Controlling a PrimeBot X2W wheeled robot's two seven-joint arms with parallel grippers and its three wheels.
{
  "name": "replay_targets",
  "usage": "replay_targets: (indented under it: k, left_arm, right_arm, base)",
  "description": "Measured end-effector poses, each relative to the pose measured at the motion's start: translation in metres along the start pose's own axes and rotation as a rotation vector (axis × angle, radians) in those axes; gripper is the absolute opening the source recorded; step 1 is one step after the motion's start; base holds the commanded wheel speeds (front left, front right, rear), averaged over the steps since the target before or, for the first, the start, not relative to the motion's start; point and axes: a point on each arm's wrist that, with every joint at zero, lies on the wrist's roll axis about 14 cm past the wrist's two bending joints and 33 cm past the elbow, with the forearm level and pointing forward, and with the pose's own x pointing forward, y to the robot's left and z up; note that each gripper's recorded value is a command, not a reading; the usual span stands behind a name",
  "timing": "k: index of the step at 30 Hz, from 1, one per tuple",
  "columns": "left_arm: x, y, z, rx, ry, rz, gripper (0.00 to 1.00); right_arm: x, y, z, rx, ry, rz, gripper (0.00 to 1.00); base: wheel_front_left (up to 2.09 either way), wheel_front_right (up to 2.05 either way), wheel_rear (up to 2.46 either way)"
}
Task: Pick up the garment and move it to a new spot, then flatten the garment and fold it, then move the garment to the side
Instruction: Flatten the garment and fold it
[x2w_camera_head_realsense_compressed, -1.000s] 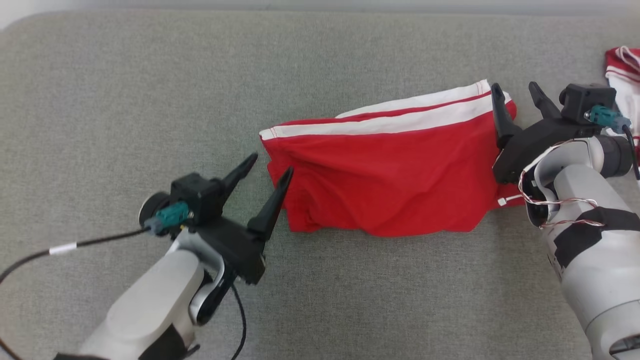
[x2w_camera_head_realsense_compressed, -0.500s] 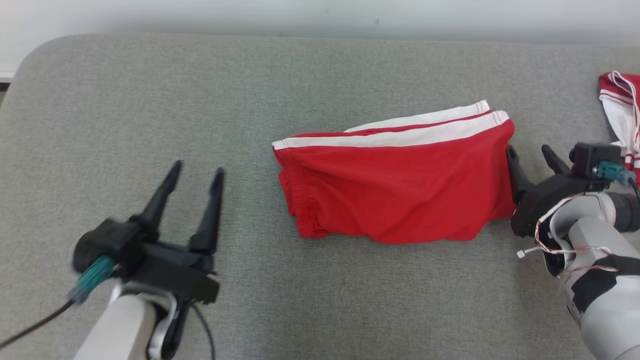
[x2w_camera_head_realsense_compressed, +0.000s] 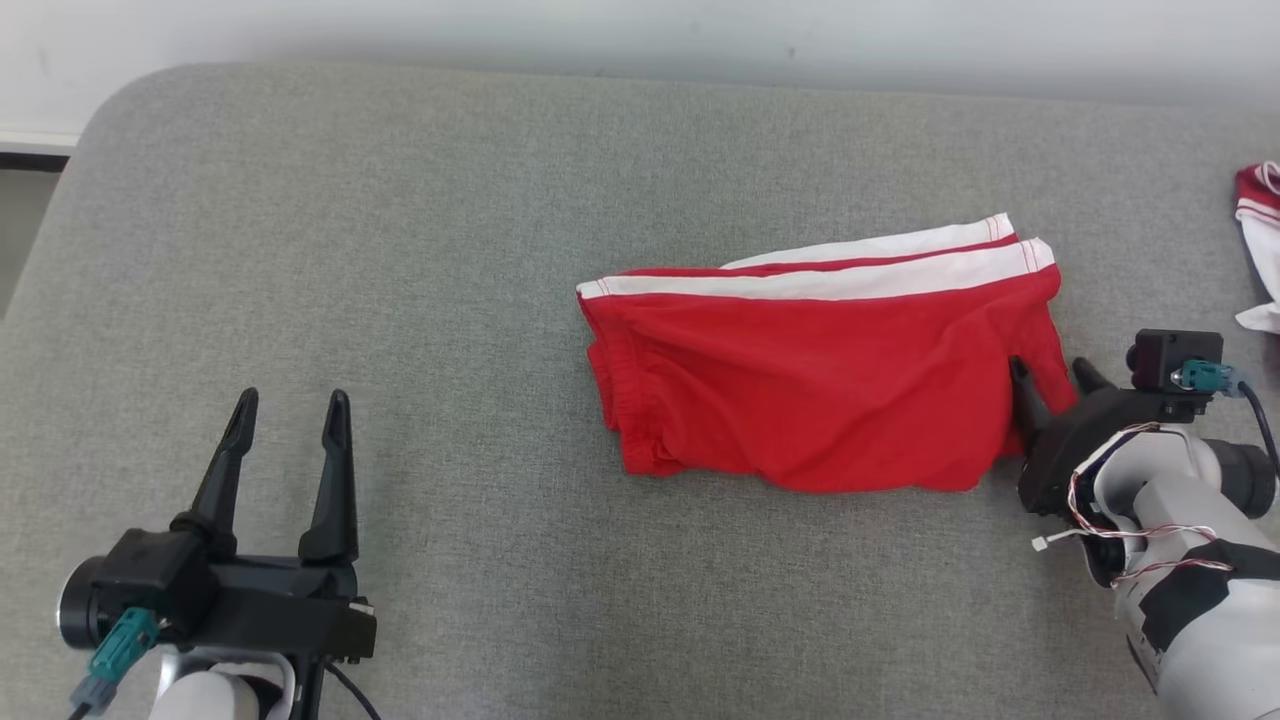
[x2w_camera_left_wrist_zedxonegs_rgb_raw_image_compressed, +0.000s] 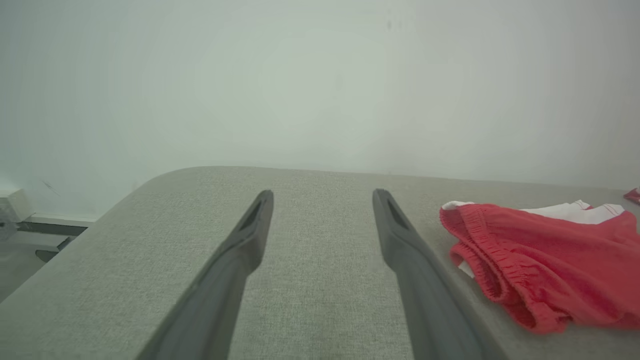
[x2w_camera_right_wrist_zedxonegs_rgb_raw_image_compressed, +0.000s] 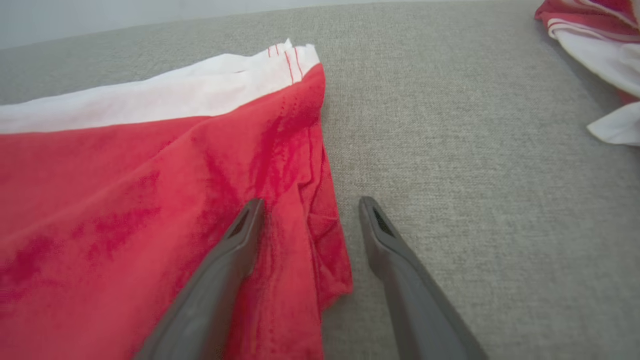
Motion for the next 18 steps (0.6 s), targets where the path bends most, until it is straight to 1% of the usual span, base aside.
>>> replay_targets:
  k: [1, 2, 4, 7, 12, 16, 17, 18]
  left_arm:
    - [-0.002, 0.002, 0.0, -0.004, -0.002, 0.011, 1.0]
    - [-0.003, 0.003, 0.001, -0.008, -0.006, 0.02, 1.0]
    - [-0.009, 0.006, 0.001, -0.008, -0.003, 0.034, 1.0]
    - [-0.017, 0.005, -0.001, -0.013, 0.003, 0.043, 1.0]
    - [-0.026, -0.001, 0.001, -0.025, 0.0, 0.035, 1.0]
    - [-0.03, -0.009, 0.002, -0.03, -0.002, 0.015, 1.0]
    - [-0.029, -0.011, 0.002, -0.032, -0.003, 0.009, 1.0]
    - [-0.029, -0.013, 0.003, -0.034, -0.006, 0.004, 1.0]
  right_arm:
    - [0.0, 0.003, -0.001, 0.003, 0.009, 0.005, 0.05]
    - [-0.001, 0.005, -0.001, 0.009, 0.015, 0.011, 0.0]
    - [-0.005, 0.013, -0.001, 0.022, 0.015, 0.028, 0.0]
    - [-0.014, 0.015, 0.0, 0.028, 0.001, 0.036, 0.0]
    - [-0.035, 0.008, 0.002, 0.041, -0.043, 0.039, 0.0]
    - [-0.057, -0.006, -0.015, 0.051, -0.017, 0.024, 0.0]
    - [-0.062, -0.013, -0.02, 0.047, -0.001, 0.013, 0.17]
    - [-0.067, -0.018, -0.024, 0.044, 0.008, 0.004, 0.51]
  base:
    - [0.0, 0.0, 0.0]
    - [0.0, 0.0, 0.0]
    - [0.0, 0.0, 0.0]
    - [0.0, 0.0, 0.0]
    - [0.0, 0.0, 0.0]
    - [0.0, 0.0, 0.0]
    - [0.0, 0.0, 0.0]
    - [0.0, 0.0, 0.0]
